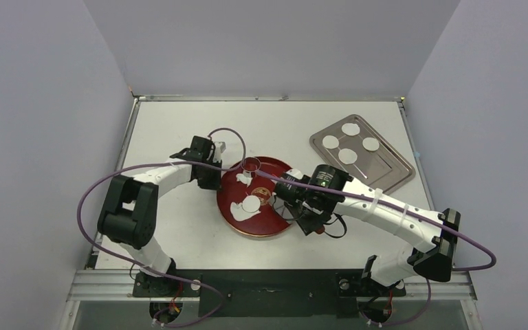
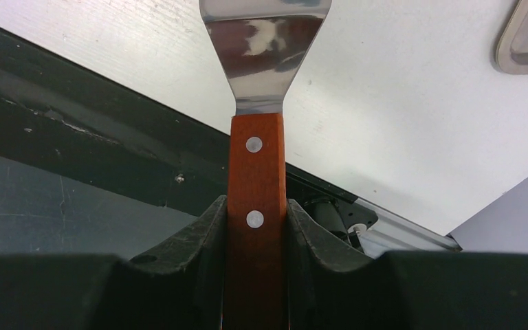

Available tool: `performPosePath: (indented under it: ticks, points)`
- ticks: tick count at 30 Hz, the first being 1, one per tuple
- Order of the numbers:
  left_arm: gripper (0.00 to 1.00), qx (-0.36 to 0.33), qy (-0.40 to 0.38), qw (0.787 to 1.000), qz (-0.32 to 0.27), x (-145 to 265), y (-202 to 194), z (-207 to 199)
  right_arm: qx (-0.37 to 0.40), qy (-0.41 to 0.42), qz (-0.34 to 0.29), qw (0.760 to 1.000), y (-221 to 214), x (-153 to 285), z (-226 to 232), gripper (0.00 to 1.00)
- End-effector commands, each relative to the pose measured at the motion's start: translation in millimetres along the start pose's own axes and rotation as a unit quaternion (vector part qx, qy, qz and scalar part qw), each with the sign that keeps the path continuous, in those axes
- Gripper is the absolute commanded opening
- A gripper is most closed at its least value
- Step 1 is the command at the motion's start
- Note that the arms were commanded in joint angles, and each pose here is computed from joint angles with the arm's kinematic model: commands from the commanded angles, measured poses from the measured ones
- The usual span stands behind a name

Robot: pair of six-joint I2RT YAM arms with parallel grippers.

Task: Roll out the dumpling wrappers from the dough
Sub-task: Remove the dumpling wrapper from the work surface.

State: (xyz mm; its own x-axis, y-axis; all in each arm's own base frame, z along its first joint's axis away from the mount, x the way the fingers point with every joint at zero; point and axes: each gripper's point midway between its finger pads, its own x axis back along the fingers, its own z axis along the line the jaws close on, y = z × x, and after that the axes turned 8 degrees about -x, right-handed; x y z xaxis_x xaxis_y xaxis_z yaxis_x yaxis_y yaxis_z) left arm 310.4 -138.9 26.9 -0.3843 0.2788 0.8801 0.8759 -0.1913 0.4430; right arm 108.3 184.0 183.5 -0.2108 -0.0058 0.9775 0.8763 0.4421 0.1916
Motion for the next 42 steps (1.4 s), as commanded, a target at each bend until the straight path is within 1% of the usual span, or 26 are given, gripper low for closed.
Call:
performPosePath:
  ticks: [1, 3, 4, 5, 6, 7, 8, 9, 12, 14, 17, 19, 22, 23, 24, 25, 26, 27, 28, 29, 30, 31, 34, 35, 37, 42]
  points:
    - [0.0, -0.096, -0.046, 0.994, 0.032, -11.0, 15.4, -3.5, 0.015, 0.013, -0.024, 1.0, 16.8, 8.9, 4.4, 0.0]
    - [0.0, -0.116, -0.055, 0.991, 0.041, -17.8, 23.0, -1.6, 0.021, 0.02, -0.023, 0.999, 21.2, 9.6, 6.6, 0.0]
    - [0.0, -0.123, -0.058, 0.99, 0.032, -18.1, 36.3, -2.5, 0.027, 0.021, -0.022, 0.999, 23.4, 9.4, 6.9, 0.0]
    - [0.0, -0.126, -0.059, 0.989, 0.045, -24.9, 34.3, 0.0, 0.03, 0.022, -0.02, 0.999, 24.7, 9.3, 5.6, 0.0]
    - [0.0, -0.131, -0.064, 0.989, 0.032, -24.1, 50.8, -2.6, 0.031, 0.024, -0.021, 0.999, 27.0, 10.0, 5.9, 0.0]
    - [0.02, -0.131, -0.068, 0.988, 0.046, -31.0, 48.0, -1.3, 0.032, 0.027, -0.017, 0.999, 27.8, 10.1, 4.7, 0.0]
    - [0.05, -0.135, -0.075, 0.987, 0.031, -29.9, 65.0, -5.3, 0.033, 0.03, -0.018, 0.999, 29.3, 11.4, 4.6, 0.0]
    - [0.11, -0.136, -0.081, 0.987, 0.04, -35.1, 65.1, -5.6, 0.034, 0.034, -0.015, 0.999, 30.1, 11.3, 3.7, 0.0]
    - [0.22, -0.136, -0.111, 0.984, 0.023, -34.0, 88.7, -15.3, 0.033, 0.039, -0.011, 0.999, 32.0, 11.8, 0.2, 0.0]
    - [0.33, -0.136, -0.125, 0.983, 0.008, -28.7, 101.5, -18.4, 0.031, 0.042, -0.005, 0.999, 33.7, 10.3, -2.8, 0.0]
    - [0.36, -0.141, -0.126, 0.982, -0.004, -20.8, 116.0, -16.5, 0.033, 0.041, -0.002, 0.999, 37.8, 7.8, -5.5, 0.0]
    - [0.39, -0.125, -0.127, 0.984, 0.0, -12.0, 122.5, -14.9, 0.033, 0.057, 0.004, 0.998, 39.1, 10.5, -2.5, 0.0]
    - [0.41, -0.069, -0.13, 0.989, -0.01, 13.3, 127.3, -13.8, 0.035, 0.062, 0.012, 0.997, 39.0, 13.8, -4.0, 0.0]
    - [0.41, -0.05, -0.108, 0.993, 0.002, 11.9, 114.5, -5.9, 0.042, 0.06, 0.011, 0.997, 39.8, 14.5, -5.5, 0.0]
    - [0.43, -0.028, -0.093, 0.995, -0.018, 26.8, 118.9, -4.0, 0.045, 0.057, 0.011, 0.997, 40.0, 14.6, -7.3, 0.0]
    - [0.44, -0.013, -0.07, 0.997, -0.002, 25.0, 99.7, 3.6, 0.055, 0.057, 0.008, 0.997, 41.0, 14.9, -8.9, 0.0]
    - [0.45, 0.001, -0.061, 0.998, -0.02, 40.9, 100.8, 2.1, 0.062, 0.056, 0.005, 0.996, 43.2, 14.1, -11.2, 0.0]
    - [0.45, 0.012, -0.055, 0.998, -0.001, 38.7, 79.9, 3.3, 0.065, 0.056, 0.004, 0.996, 44.2, 12.8, -12.2, 0.0]
    - [0.45, 0.023, -0.056, 0.998, -0.009, 50.4, 76.6, -1.9, 0.065, 0.058, -0.001, 0.996, 48.0, 11.5, -14.1, 0.0]
    - [0.46, 0.03, -0.058, 0.998, 0.012, 47.6, 56.4, -6.0, 0.066, 0.058, -0.002, 0.996, 48.5, 10.2, -15.6, 0.0]
    - [0.46, 0.038, -0.058, 0.998, 0.01, 54.6, 51.1, -9.8, 0.066, 0.063, -0.009, 0.996, 52.4, 9.4, -16.9, 0.0]
    - [0.46, 0.043, -0.055, 0.997, 0.024, 48.8, 33.9, -10.1, 0.064, 0.064, -0.013, 0.996, 53.3, 9.0, -19.5, 0.0]
    - [0.48, 0.081, -0.03, 0.996, -0.003, 54.8, 20.3, -5.3, 0.061, 0.069, -0.028, 0.995, 62.3, 8.4, -22.0, 0.0]
    - [0.5, 0.088, -0.02, 0.996, -0.015, 56.4, 14.8, -1.1, 0.057, 0.069, -0.03, 0.996, 64.3, 8.0, -23.3, 0.0]
    - [0.51, 0.105, -0.016, 0.994, -0.019, 56.4, 6.7, 0.1, 0.052, 0.074, -0.04, 0.995, 69.9, 5.8, -20.3, 0.0]
    - [0.52, 0.14, -0.058, 0.988, -0.005, 40.5, -2.2, -12.2, 0.024, 0.08, -0.049, 0.995, 68.2, -3.7, -16.3, 0.0]
